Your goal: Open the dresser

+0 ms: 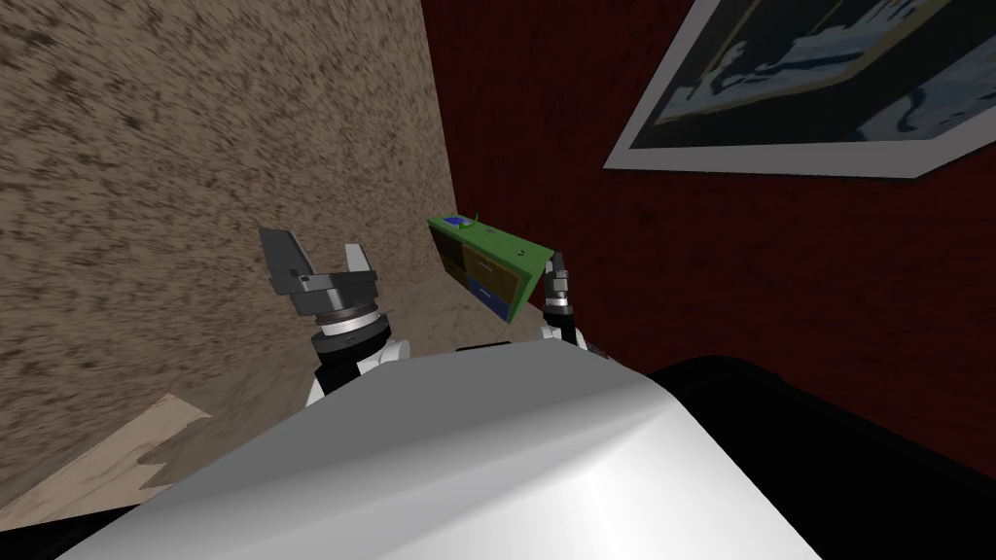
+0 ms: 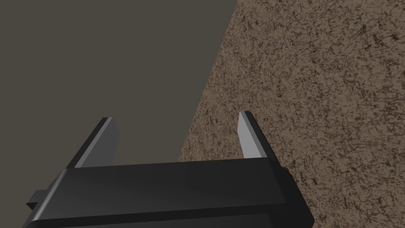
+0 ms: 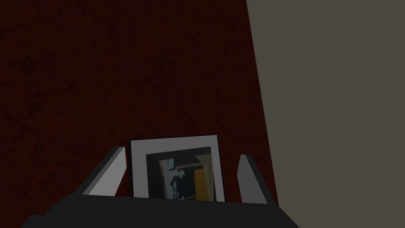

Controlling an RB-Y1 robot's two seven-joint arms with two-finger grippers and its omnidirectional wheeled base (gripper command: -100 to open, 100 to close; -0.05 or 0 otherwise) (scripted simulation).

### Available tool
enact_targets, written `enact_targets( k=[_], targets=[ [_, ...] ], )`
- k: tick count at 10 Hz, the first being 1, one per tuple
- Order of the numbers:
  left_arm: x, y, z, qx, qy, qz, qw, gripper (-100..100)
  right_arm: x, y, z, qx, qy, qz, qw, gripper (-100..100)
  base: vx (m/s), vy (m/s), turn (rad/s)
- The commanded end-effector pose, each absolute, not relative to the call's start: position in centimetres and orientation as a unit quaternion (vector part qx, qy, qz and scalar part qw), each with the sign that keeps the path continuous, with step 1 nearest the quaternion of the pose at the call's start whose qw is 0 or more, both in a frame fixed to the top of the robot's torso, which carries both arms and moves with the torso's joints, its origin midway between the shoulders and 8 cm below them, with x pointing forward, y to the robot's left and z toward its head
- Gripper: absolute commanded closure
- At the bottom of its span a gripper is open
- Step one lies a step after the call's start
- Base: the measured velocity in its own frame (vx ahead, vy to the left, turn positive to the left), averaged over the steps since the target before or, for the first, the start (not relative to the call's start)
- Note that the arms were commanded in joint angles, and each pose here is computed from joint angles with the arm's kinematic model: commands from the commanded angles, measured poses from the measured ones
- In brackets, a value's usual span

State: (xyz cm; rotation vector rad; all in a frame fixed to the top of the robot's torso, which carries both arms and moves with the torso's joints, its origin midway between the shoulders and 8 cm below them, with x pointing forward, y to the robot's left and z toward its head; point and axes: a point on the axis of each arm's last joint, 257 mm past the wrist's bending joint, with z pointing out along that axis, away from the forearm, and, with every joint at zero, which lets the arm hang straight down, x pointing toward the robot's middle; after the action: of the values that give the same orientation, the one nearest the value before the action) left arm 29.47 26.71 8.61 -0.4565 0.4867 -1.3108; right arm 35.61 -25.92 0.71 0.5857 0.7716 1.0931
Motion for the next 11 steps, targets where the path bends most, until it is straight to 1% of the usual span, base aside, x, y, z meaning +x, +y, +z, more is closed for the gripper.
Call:
enact_targets(
  k=[1, 2, 3, 7, 11],
  targets=[
    [29.5, 26.7, 8.6, -0.208, 0.222, -0.598, 0.742, 0, 35.6, -25.9, 0.7, 0.267, 0.352, 0.499, 0.745, 0, 0.000, 0.000, 0.000],
    [29.5, 26.7, 8.6, -0.208, 0.222, -0.598, 0.742, 0, 35.6, -25.9, 0.7, 0.267, 0.352, 0.499, 0.745, 0, 0.000, 0.000, 0.000],
    [29.5, 26.7, 8.6, -0.208, 0.222, -0.598, 0.742, 0, 35.9, -25.4, 0.2, 0.254, 0.372, 0.494, 0.744, -100, 0.018, 0.017, -0.008],
    [29.5, 26.7, 8.6, -0.209, 0.222, -0.598, 0.741, 0, 37.6, -24.2, -2.6, 0.219, 0.441, 0.460, 0.739, -100, 0.048, 0.055, -0.023],
    [29.5, 26.7, 8.6, -0.209, 0.222, -0.598, 0.741, 0, 39.8, -23.6, -6.8, 0.191, 0.517, 0.398, 0.733, -100, 0.086, 0.101, -0.041]
  ],
)
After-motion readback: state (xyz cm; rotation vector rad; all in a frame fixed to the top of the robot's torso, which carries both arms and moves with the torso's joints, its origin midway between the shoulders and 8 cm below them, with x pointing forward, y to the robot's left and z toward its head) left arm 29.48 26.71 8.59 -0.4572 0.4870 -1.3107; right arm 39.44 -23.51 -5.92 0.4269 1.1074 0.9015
